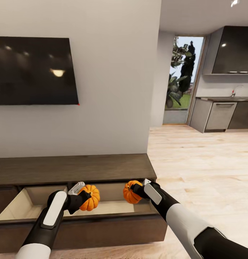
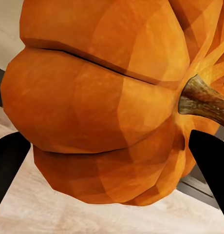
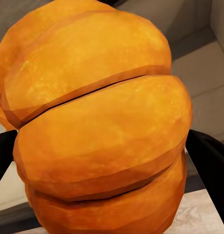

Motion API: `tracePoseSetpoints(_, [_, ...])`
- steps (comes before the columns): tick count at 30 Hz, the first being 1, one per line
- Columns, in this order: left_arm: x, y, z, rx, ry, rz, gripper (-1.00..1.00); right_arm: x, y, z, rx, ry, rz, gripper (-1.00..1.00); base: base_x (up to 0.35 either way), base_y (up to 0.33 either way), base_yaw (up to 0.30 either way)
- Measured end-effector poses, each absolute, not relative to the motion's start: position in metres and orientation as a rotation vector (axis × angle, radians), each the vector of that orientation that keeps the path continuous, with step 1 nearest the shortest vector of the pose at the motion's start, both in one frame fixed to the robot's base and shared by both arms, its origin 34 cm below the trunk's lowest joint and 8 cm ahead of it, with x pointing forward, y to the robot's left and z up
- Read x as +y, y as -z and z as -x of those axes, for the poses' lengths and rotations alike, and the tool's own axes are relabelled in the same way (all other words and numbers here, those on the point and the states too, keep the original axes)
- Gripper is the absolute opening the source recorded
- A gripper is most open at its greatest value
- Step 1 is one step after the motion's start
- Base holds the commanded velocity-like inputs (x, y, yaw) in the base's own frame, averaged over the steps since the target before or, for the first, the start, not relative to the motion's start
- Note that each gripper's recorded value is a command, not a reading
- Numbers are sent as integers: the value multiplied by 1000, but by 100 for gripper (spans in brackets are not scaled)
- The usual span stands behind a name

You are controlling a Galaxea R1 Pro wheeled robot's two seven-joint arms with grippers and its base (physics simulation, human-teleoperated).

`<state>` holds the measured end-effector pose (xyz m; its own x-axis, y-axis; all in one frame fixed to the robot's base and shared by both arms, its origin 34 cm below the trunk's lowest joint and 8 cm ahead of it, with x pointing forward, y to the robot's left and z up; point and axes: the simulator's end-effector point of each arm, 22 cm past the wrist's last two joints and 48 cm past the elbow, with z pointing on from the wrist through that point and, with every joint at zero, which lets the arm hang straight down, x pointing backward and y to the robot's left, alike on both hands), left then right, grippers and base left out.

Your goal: Place each of the two pumpkins and all three candles from the living room inside a cabinet in the living room (use any cabinet), then make sure every cabinet is closed, and position the cauldron so it is next to a table in the living room.

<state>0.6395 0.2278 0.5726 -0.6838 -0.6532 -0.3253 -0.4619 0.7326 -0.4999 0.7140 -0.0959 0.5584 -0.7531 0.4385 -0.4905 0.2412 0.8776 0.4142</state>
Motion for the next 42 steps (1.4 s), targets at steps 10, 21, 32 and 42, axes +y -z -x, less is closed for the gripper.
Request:
tracePoseSetpoints(10, [221,-570,-643,2418,520,794,-100,-96,-542,-711,2445,-437,-489,-100,0,0,0])
tracePoseSetpoints(21, [217,-578,-650,2382,567,768,-100,-96,-542,-710,2445,-437,-489,-100,50,0,0])
tracePoseSetpoints(32, [219,-577,-651,2372,565,779,-100,-96,-542,-711,2444,-437,-489,-100,123,0,0])
tracePoseSetpoints(42, [220,-578,-651,2369,564,780,-100,-96,-542,-711,2445,-436,-488,-100,34,0,0])
